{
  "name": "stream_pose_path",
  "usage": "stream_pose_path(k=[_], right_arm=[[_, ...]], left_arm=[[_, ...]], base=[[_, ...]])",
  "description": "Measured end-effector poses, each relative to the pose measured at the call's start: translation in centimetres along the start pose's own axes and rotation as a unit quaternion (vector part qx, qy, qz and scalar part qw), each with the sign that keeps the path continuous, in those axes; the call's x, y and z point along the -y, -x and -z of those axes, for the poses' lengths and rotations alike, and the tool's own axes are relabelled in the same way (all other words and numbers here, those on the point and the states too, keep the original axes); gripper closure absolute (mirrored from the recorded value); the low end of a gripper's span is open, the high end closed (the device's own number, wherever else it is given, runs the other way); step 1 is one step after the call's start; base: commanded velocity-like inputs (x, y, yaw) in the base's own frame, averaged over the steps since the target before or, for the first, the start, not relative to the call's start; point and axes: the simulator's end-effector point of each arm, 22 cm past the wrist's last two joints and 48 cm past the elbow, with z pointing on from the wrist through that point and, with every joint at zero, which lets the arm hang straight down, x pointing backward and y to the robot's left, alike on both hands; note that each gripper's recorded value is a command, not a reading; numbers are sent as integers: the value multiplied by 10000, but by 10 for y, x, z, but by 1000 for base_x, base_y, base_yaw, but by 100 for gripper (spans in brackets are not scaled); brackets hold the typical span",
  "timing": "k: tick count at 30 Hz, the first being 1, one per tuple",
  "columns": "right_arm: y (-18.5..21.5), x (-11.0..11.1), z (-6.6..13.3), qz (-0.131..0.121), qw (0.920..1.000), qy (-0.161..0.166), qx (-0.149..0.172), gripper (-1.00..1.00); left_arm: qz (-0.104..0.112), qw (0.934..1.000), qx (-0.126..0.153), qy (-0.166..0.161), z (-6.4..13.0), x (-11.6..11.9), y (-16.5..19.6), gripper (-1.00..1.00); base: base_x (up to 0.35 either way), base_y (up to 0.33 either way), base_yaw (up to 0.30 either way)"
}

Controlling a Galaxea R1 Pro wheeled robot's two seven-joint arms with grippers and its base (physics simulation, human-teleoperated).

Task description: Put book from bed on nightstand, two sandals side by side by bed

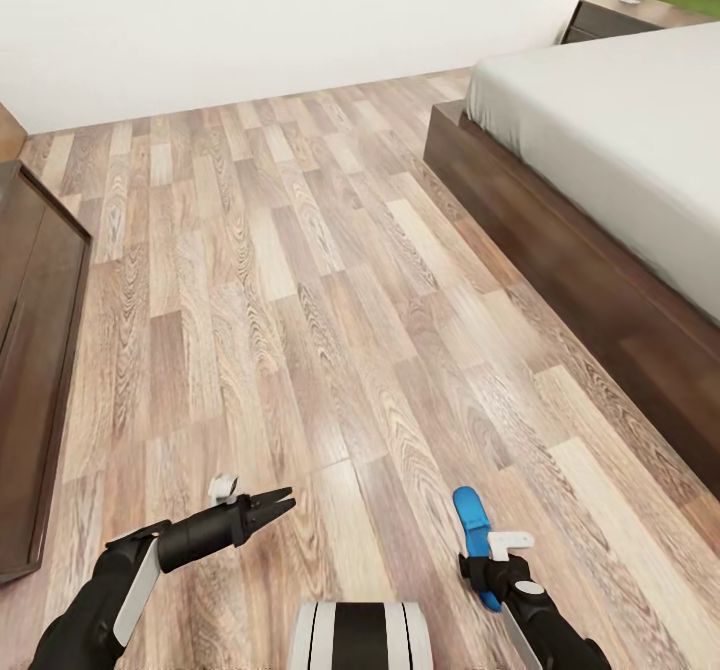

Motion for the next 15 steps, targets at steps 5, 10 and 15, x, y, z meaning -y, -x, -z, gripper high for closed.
stream_pose_path(k=[5,10,15], right_arm=[[-10,0,-5,5,9999,-3,-100,-100],[-20,0,-9,13,9998,-4,-198,-100],[-28,1,-14,21,9996,-7,-278,-100]], left_arm=[[94,9999,-25,34,0,-8,-6,-100],[184,9998,-50,67,0,-16,-12,-100],[286,9995,-77,98,0,-24,-18,-100]], base=[[0,0,0],[0,0,0],[0,0,0]])
